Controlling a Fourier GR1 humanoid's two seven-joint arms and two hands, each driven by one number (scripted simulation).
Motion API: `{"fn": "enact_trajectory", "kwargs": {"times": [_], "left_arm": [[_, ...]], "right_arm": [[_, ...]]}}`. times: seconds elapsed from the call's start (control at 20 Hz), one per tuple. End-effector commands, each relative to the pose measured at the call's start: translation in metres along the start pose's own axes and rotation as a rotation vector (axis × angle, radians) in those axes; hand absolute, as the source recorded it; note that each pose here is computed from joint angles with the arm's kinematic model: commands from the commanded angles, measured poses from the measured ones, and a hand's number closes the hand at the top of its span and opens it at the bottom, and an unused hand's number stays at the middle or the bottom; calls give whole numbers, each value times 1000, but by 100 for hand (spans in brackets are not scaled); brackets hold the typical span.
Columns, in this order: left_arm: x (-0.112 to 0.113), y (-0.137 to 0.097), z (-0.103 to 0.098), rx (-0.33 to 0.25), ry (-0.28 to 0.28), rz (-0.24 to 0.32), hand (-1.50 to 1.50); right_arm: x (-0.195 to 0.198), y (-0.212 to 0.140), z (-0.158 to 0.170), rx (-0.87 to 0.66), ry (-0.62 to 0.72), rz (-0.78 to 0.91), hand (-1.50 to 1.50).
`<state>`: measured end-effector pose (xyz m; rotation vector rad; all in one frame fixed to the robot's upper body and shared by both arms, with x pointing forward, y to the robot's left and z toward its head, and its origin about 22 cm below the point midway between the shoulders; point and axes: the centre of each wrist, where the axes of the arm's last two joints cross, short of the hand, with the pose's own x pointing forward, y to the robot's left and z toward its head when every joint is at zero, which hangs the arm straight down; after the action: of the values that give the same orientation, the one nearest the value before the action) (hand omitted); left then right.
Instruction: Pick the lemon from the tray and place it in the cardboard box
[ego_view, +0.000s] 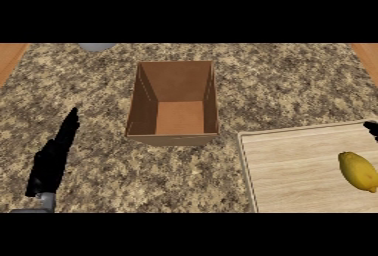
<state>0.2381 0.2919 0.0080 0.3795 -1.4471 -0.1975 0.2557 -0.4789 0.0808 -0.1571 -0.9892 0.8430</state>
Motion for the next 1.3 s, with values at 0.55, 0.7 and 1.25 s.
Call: {"fn": "enact_trajectory", "kwargs": {"times": [0.55,0.7,1.25], "left_arm": [[-7,-20,-12,-19,8,13,0],[2,-13,16,6,-10,-4,0],[-3,-2,6,3,-4,4,0]], "right_arm": [[-4,21,-15,1,15,-6,-150],[-15,43,-9,-8,-3,-24,-150],[-14,45,-35,32,-19,-14,150]]}}
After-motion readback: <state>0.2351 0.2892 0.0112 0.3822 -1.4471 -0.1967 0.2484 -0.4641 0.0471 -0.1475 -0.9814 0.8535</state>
